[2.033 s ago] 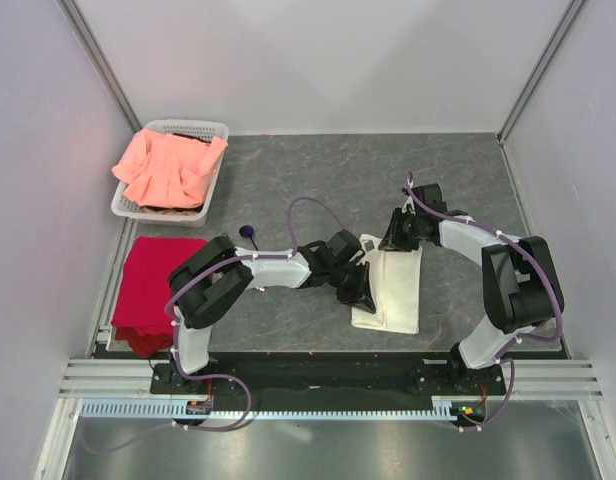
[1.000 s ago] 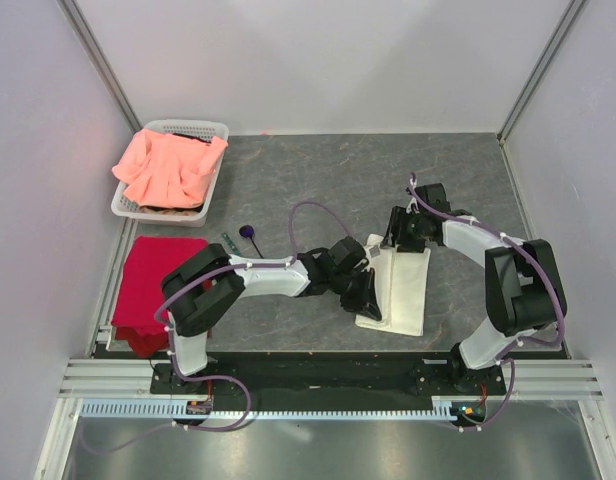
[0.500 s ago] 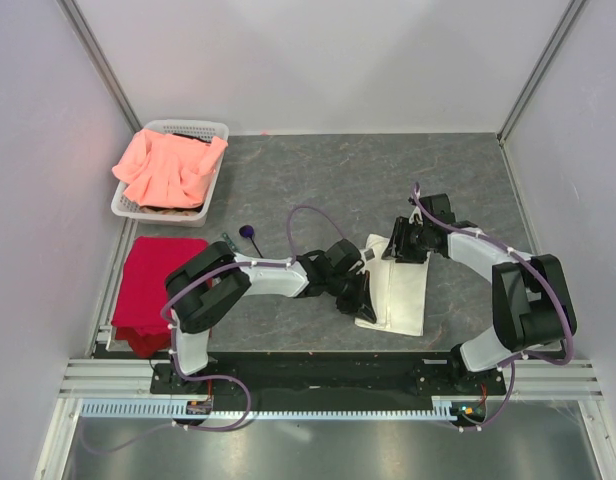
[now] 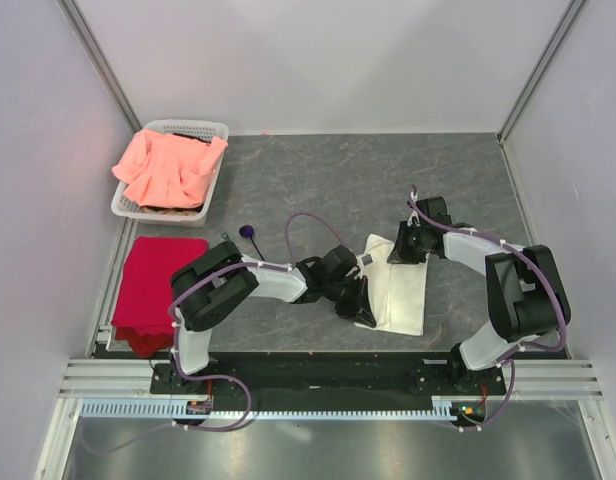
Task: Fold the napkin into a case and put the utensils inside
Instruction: Smooth out the 2/3-rectangle-folded napkin at the center of the board.
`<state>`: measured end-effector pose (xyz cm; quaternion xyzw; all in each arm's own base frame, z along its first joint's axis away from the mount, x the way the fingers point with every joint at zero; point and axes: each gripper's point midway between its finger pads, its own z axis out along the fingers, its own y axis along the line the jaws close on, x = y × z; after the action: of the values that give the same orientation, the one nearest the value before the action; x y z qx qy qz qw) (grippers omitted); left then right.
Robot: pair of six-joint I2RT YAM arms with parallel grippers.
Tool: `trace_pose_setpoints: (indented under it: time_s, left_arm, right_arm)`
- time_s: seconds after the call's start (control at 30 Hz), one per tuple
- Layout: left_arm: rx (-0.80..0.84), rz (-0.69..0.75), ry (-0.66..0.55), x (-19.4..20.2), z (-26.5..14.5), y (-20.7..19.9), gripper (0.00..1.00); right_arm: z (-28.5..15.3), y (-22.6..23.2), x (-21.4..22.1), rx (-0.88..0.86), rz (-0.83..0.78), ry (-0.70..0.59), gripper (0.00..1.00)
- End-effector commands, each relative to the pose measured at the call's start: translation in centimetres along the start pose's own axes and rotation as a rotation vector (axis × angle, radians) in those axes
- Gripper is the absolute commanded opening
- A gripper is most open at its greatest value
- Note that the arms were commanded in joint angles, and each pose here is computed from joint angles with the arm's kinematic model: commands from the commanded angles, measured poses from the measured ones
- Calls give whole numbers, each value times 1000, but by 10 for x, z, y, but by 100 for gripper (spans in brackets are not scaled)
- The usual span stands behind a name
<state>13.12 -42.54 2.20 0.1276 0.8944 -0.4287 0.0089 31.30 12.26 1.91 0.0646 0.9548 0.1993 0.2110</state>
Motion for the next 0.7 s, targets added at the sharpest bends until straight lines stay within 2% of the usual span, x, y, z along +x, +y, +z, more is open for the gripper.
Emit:
trace_pose_setpoints:
  time_s: [0.0, 0.03, 0.2, 0.3, 0.43, 0.57, 0.67]
  left_arm:
    - [9, 19, 12, 13, -7, -6, 11]
    - [15, 29, 8, 12, -10, -10, 12]
    - [76, 56, -36, -2, -35, -40, 23]
    - [101, 56, -64, -15, -48, -50, 24]
    - [105, 51, -79, -26, -50, -49, 23]
    - [95, 38, -55, -27, -37, -38, 16]
    - [90, 27, -46, -26, -32, -32, 14]
  right_arm:
    - [7, -13, -6, 51, -41, -37, 18]
    - [4, -10, -9, 41, -40, -50, 20]
    - [-18, 1, -18, 27, -33, -85, 41]
    - [-36, 8, -32, 45, -36, -115, 53]
    - [-53, 18, -51, 45, -46, -147, 61]
    - [-55, 41, -69, -26, -49, -165, 58]
    - [-45, 60, -75, -120, -31, -150, 43]
